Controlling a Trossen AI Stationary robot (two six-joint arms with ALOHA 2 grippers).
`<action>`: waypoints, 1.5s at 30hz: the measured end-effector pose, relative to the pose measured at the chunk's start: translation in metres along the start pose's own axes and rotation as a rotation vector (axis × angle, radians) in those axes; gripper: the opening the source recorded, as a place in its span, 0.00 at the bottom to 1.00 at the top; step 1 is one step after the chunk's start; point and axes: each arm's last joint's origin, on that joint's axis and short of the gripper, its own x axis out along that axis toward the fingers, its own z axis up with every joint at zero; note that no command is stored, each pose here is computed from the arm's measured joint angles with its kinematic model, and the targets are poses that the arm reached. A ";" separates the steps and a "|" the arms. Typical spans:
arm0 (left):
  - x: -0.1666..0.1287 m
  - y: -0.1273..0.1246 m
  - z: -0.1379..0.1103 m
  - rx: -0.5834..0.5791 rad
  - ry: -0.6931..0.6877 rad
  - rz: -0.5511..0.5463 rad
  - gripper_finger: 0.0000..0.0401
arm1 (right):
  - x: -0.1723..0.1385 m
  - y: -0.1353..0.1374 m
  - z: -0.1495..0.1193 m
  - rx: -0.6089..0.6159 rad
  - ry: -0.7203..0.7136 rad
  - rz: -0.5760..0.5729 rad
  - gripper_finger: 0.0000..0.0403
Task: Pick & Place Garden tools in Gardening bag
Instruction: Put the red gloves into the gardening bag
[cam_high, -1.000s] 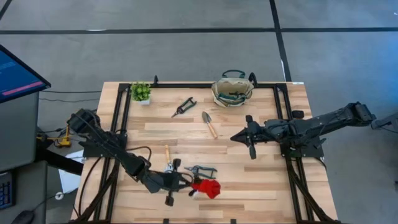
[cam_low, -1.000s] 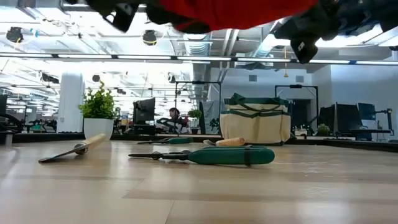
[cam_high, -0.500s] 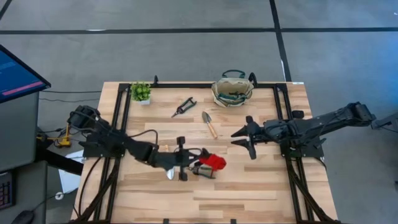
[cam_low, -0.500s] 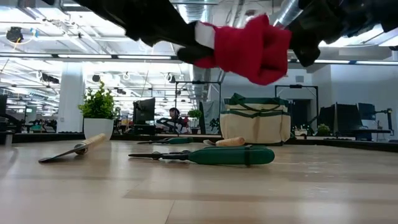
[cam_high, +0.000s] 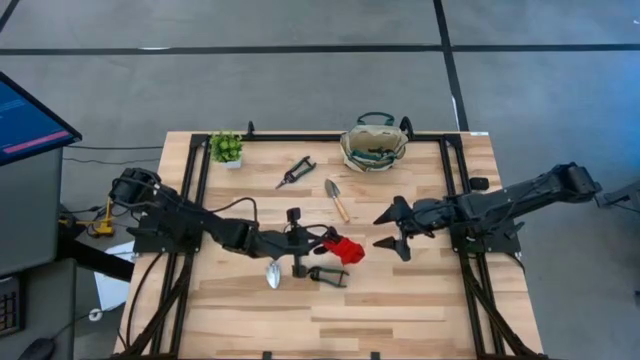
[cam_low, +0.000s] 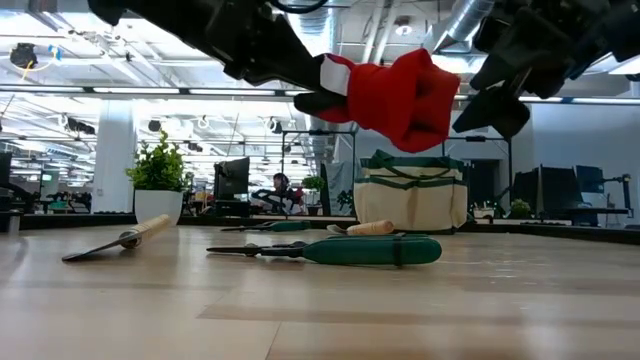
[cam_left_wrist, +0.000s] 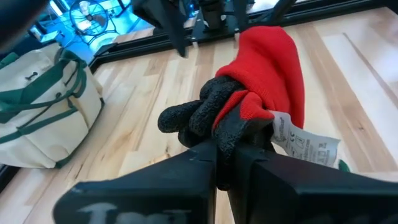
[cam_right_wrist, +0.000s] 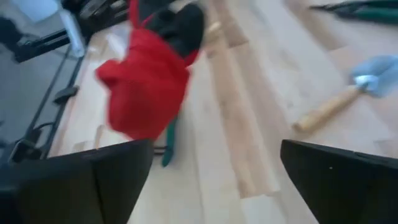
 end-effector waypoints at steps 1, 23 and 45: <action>0.001 0.001 0.000 -0.004 -0.002 0.005 0.00 | 0.003 0.001 -0.001 -0.002 0.004 0.009 0.86; 0.012 0.022 0.004 0.002 -0.037 -0.012 0.00 | 0.043 0.010 -0.009 -0.014 0.069 0.221 0.84; 0.019 0.041 0.010 -0.055 -0.115 -0.008 0.00 | 0.043 0.011 0.005 -0.032 -0.118 0.141 0.83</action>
